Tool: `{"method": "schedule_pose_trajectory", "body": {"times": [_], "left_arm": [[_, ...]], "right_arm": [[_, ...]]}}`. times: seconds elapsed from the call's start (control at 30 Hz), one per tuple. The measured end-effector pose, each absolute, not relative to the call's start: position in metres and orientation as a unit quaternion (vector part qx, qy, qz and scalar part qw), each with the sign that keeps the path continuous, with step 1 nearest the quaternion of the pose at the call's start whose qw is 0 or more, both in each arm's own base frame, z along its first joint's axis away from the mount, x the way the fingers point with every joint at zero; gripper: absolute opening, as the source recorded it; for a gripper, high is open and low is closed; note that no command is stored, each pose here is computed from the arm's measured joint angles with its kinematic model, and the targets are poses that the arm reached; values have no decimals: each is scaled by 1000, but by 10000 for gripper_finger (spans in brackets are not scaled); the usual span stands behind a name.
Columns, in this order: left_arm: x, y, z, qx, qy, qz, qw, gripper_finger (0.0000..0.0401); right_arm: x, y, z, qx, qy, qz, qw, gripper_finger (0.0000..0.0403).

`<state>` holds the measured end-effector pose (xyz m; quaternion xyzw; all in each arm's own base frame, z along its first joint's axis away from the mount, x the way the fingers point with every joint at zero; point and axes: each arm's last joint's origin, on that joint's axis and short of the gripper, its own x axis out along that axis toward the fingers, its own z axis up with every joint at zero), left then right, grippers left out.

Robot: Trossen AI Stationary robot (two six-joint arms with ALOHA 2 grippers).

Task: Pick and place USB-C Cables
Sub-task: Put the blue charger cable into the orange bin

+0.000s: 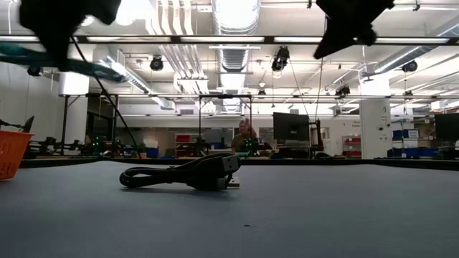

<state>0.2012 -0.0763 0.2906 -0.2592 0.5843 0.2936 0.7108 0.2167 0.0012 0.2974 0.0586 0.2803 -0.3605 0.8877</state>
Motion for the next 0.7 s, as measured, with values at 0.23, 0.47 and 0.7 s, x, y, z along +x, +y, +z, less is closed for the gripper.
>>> {"method": "schedule_pose_trajectory", "body": {"times": [0.23, 0.47, 0.7], "left_arm": [[185, -88, 281, -270, 690, 332, 584, 17], [180, -104, 271, -297, 708, 375, 520, 17], [193, -124, 264, -304, 715, 370, 509, 18]], "right_arm": [[247, 9, 289, 22, 276, -223, 935, 9], [261, 10, 278, 0, 286, -217, 933, 9], [262, 10, 277, 7, 285, -219, 933, 9]]}}
